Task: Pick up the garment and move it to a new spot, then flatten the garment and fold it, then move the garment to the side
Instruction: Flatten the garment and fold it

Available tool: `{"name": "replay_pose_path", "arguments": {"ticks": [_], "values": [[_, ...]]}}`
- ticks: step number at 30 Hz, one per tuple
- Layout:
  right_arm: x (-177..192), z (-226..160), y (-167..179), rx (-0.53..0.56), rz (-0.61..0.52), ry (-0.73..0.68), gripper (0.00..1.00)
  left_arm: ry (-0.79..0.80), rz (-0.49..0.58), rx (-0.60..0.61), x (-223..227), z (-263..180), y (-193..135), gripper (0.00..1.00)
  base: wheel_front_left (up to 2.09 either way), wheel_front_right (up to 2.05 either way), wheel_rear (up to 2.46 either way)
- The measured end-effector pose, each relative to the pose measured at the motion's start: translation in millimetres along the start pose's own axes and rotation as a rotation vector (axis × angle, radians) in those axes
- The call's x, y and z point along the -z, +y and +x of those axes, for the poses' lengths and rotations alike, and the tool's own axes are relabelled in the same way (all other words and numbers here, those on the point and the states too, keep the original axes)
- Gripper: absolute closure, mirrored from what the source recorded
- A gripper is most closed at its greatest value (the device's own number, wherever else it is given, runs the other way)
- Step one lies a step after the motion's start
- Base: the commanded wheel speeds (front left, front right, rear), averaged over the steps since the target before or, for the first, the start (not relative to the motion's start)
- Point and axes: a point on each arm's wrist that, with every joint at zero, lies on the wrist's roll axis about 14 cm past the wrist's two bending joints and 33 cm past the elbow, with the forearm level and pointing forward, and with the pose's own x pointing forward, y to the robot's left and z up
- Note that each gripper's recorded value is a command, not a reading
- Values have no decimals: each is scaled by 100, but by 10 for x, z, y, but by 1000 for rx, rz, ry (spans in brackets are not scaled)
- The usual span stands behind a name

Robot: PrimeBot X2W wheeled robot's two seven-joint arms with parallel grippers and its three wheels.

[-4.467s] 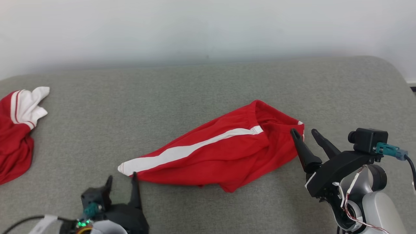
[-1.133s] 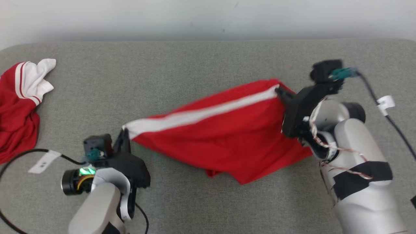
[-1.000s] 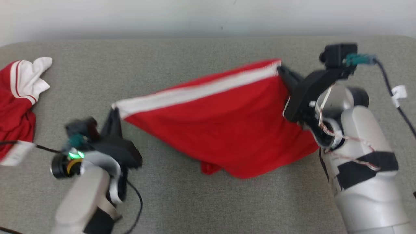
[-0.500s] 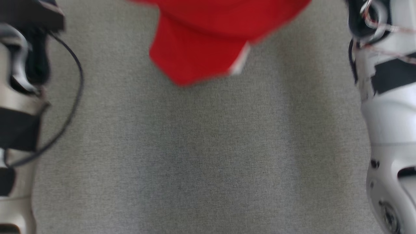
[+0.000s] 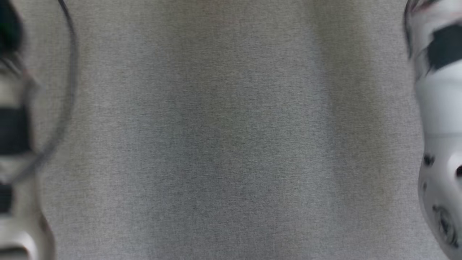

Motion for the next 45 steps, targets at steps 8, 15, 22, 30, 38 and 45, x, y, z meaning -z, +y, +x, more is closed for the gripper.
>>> {"name": "replay_pose_path", "arguments": {"ticks": [8,15,22,30,38,45], "values": [[972,-773,222,-118,-8,324,100,241,-53,-187,595,-1196,341,100,0,0,0],[1024,-1466,254,-202,-16,437,100,377,-109,-327,569,-2180,297,100,0,0,0],[1069,-2278,90,-155,23,644,100,482,-154,-360,384,-2847,-3,100,0,0,0],[1022,-3414,116,-74,128,918,100,548,-143,-385,56,-3410,-306,100,0,0,0],[833,-4286,285,-17,231,1125,100,581,-148,-421,-9,-3633,-386,100,0,0,0],[691,-4487,336,44,284,1150,100,605,-143,-416,-15,-3686,-413,100,0,0,0]]}}
